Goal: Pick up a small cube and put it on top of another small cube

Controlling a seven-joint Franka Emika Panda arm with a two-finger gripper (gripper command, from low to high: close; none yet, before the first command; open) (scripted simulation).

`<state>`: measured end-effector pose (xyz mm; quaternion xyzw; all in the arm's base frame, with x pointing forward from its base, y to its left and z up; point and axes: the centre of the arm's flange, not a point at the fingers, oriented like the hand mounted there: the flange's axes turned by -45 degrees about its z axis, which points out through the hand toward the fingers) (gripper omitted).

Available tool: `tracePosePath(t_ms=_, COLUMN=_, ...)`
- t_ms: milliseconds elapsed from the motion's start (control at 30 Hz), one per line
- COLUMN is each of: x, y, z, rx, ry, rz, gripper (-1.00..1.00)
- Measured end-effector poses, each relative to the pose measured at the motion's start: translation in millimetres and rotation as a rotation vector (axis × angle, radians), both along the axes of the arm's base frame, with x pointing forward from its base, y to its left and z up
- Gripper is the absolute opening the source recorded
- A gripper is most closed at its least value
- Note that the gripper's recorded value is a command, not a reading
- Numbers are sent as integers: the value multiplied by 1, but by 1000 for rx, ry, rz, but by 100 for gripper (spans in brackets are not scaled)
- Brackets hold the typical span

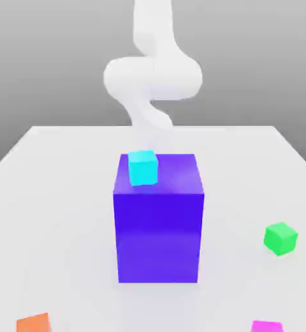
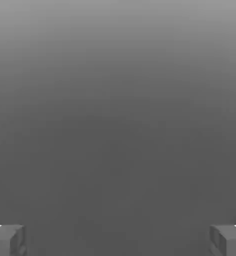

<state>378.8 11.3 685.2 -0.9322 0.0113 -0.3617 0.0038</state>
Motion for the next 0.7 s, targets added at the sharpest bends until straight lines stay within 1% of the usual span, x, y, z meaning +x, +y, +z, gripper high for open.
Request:
tracePosePath(t_ms=167, x=60, y=25, z=-61, rx=9, ry=122, rz=-13, gripper=0)
tracePosePath(t_ms=367, x=116, y=59, z=-145, rx=17, ry=261, rz=-25, gripper=0)
tracePosePath(t_ms=533, x=147, y=88, z=-223, rx=21, ry=378, rz=-34, gripper=0)
tracePosePath(t_ms=700, x=164, y=122, z=-308, rx=22, ry=494, rz=-36, gripper=0)
